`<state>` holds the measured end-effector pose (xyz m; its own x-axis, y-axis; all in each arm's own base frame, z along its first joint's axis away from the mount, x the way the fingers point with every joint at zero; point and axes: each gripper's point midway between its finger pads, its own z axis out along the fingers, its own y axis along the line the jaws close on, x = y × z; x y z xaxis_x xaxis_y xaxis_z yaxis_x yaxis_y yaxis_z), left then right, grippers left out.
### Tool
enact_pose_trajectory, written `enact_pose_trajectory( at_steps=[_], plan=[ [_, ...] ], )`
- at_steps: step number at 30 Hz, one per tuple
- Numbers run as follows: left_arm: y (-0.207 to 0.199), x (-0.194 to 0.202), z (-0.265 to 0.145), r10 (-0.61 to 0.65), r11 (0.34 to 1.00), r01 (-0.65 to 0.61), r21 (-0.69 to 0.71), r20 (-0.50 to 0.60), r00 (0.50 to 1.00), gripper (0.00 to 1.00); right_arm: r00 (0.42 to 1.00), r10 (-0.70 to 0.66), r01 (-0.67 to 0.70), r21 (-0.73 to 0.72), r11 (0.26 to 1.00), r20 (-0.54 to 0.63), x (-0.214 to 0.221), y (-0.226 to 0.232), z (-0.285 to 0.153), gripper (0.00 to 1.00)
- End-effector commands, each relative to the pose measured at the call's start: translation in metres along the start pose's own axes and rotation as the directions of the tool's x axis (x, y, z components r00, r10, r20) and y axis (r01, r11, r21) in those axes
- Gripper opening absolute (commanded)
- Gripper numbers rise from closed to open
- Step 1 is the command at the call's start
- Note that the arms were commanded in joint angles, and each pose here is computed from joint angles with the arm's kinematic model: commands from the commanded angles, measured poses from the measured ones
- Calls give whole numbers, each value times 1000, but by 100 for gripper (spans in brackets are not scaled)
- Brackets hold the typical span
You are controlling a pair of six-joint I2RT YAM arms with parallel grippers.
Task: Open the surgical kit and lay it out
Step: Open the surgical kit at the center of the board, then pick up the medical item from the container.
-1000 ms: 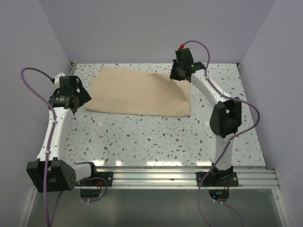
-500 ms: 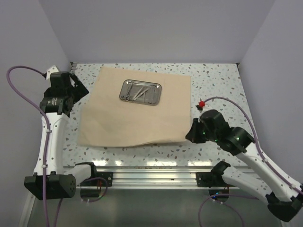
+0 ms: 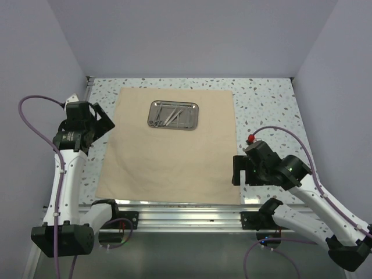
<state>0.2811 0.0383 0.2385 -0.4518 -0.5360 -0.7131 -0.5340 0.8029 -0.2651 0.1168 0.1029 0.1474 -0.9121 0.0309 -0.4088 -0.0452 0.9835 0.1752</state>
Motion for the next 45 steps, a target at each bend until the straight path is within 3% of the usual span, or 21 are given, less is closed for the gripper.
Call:
enact_pose_trajectory(
  at_steps=[1, 4, 8, 10, 11, 12, 14, 15, 19, 25, 35, 45],
  plan=[
    [-27, 12, 20, 8, 990, -2, 142, -36, 999, 100, 998, -33, 32, 20, 999, 55, -25, 7, -3, 98],
    [-49, 19, 45, 75, 980, -63, 189, -57, 996, 98, 997, -62, 60, 56, 997, 43, -42, 16, 8, 98],
    [-112, 28, 72, 236, 933, -210, 291, -60, 970, 92, 990, -129, 128, 28, 991, 53, -73, 43, 22, 98],
    [-136, 51, 98, 327, 908, -278, 313, -113, 938, 82, 988, -143, 142, 8, 990, 64, -87, 58, 30, 98],
    [-152, 41, 101, 337, 897, -291, 333, -90, 937, 77, 987, -147, 146, 12, 989, 59, -97, 65, 36, 97],
    [-157, 57, 125, 378, 890, -320, 324, -135, 916, 65, 988, -148, 148, 16, 989, 53, -102, 70, 42, 96],
    [-180, 50, 138, 400, 875, -339, 345, -120, 909, 56, 988, -150, 149, 34, 988, 35, -114, 81, 55, 95],
    [-183, 64, 159, 432, 866, -361, 346, -157, 888, 50, 988, -150, 149, 41, 988, 27, -117, 84, 60, 95],
    [-222, 58, 192, 475, 832, -401, 383, -118, 872, 49, 991, -136, 137, 58, 989, -22, -124, 95, 83, 92],
    [-250, 71, 232, 513, 806, -424, 413, -130, 848, 49, 991, -127, 130, 82, 988, -40, -129, 100, 91, 91],
    [-269, 105, 249, 547, 781, -430, 453, -162, 822, 48, 981, -169, 182, 139, 973, -99, -136, 99, 106, 91],
    [-249, 118, 271, 559, 805, -469, 364, -199, 805, 45, 974, -203, 218, 158, 963, -104, -142, 95, 110, 90]
  ],
)
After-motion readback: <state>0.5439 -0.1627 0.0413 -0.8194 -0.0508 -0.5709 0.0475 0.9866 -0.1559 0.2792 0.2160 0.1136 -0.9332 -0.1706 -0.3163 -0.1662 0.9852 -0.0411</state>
